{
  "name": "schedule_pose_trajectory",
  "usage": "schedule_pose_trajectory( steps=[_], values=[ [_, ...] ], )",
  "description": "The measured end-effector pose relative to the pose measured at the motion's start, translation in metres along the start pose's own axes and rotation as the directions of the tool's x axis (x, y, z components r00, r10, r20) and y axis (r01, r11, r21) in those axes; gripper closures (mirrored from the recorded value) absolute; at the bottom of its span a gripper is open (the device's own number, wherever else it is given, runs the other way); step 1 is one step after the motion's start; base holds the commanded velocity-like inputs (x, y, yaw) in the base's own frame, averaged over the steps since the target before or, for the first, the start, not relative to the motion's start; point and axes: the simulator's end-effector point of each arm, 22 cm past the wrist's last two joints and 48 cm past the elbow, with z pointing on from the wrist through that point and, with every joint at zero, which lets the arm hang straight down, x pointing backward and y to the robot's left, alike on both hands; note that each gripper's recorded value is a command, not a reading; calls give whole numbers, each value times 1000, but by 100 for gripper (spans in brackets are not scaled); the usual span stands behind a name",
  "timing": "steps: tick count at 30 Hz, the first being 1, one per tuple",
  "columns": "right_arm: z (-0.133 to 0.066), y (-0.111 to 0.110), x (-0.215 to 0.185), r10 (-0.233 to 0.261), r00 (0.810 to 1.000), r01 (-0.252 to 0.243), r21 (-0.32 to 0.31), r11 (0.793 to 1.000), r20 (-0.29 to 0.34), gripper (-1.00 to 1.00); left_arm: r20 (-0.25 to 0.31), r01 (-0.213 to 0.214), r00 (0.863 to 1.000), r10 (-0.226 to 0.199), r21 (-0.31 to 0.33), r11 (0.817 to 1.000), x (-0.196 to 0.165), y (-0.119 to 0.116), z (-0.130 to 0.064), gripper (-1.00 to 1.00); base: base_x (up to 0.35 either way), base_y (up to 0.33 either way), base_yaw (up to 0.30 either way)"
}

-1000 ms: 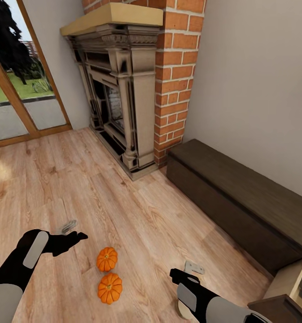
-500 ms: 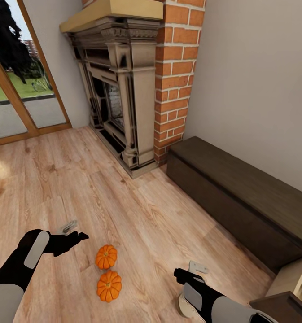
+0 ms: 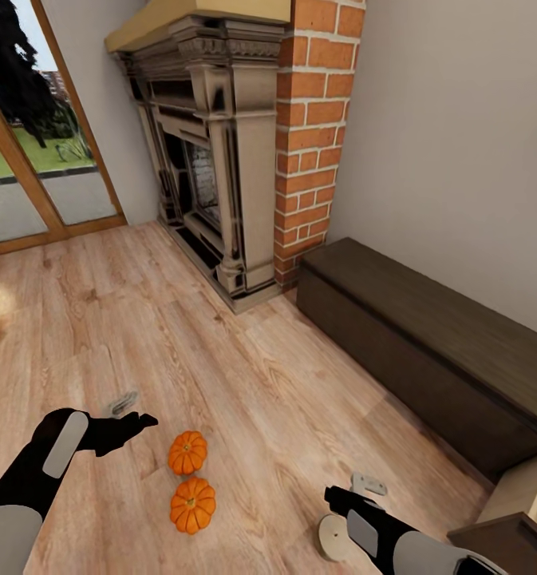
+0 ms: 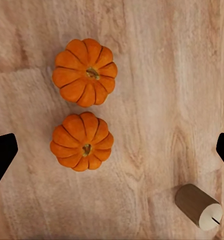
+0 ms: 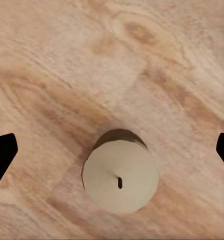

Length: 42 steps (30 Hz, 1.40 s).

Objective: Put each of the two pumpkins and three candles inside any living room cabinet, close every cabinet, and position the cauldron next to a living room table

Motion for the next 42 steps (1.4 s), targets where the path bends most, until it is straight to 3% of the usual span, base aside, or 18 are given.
schedule_pose_trajectory(
  steps=[42],
  values=[
    [77,-5,62,-27,999,26,-18,999,-21,-100,-5,-11,1000,11,1,1000,41,37,79,-100,0,0,0]
  ],
)
